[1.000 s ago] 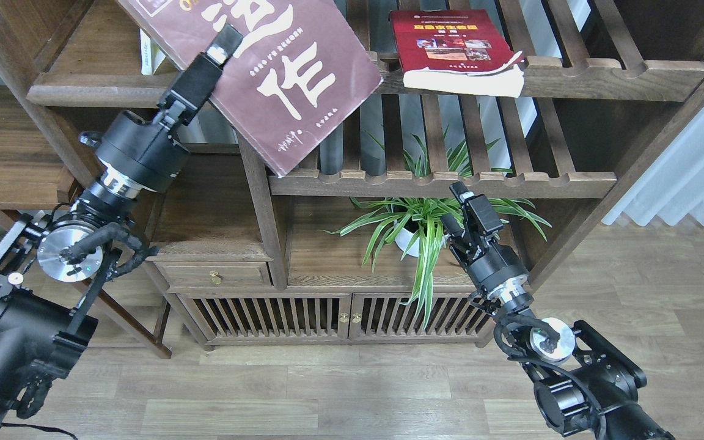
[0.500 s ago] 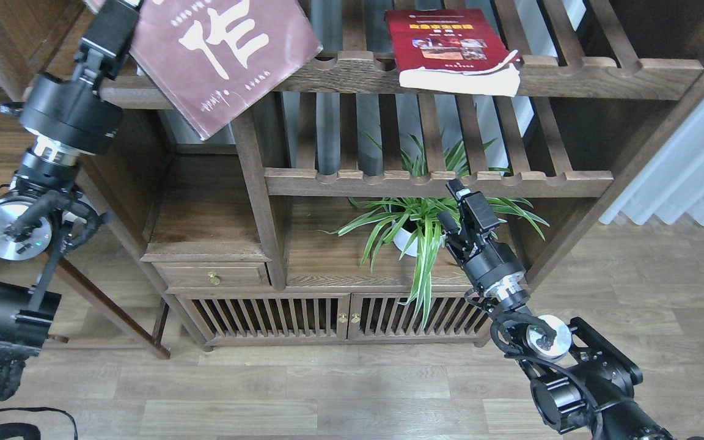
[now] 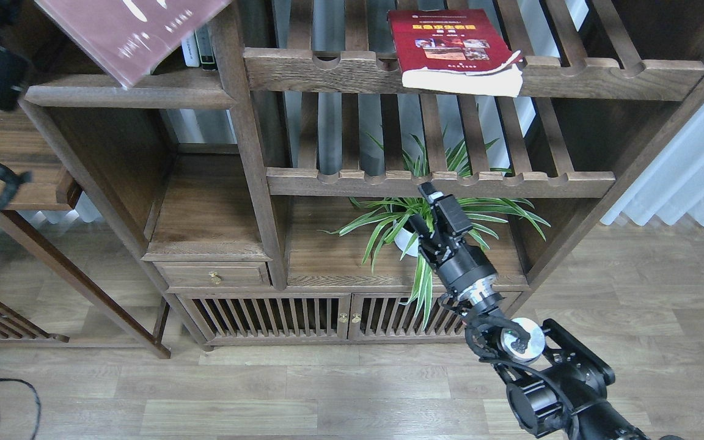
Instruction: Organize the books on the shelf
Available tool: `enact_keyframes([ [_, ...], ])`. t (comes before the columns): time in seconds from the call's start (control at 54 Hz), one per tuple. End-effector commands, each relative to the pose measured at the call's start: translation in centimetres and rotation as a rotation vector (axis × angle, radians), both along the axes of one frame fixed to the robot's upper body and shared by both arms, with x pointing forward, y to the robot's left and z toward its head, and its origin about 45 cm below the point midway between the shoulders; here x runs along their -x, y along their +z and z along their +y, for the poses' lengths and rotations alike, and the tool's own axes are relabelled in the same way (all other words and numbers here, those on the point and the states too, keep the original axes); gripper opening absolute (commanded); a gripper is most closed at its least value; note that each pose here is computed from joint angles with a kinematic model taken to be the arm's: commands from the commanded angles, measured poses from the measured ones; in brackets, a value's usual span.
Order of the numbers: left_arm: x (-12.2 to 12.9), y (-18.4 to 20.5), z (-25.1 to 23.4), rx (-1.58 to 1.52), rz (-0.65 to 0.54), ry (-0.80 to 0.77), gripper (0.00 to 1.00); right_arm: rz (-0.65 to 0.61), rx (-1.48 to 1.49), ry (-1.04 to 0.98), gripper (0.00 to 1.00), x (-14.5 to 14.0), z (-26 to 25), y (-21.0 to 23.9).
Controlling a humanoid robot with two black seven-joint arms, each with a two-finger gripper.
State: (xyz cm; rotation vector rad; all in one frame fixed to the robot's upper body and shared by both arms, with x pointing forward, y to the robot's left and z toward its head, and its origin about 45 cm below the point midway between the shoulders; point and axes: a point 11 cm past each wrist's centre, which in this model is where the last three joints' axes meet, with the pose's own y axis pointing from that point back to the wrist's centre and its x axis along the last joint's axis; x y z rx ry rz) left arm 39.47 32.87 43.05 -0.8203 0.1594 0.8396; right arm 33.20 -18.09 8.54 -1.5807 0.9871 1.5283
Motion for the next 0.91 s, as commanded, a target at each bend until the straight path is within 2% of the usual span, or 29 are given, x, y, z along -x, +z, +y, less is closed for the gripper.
enact_keyframes([
  [0.0,0.1,0.4,0.8,-0.033,0.004,0.015,0.05,0.005,0.002,0.023,0.99,0.3,0.8,-0.2],
  [0.463,0.7,1.4,4.0,-0.153,0.019,0.124,0.03,0.014,0.014,0.093,0.99,1.4,2.5,-0.6],
  [0.889,0.5,1.3,6.0,-0.309,0.041,0.288,0.03,0.024,0.019,0.153,0.99,2.4,4.3,-1.0],
])
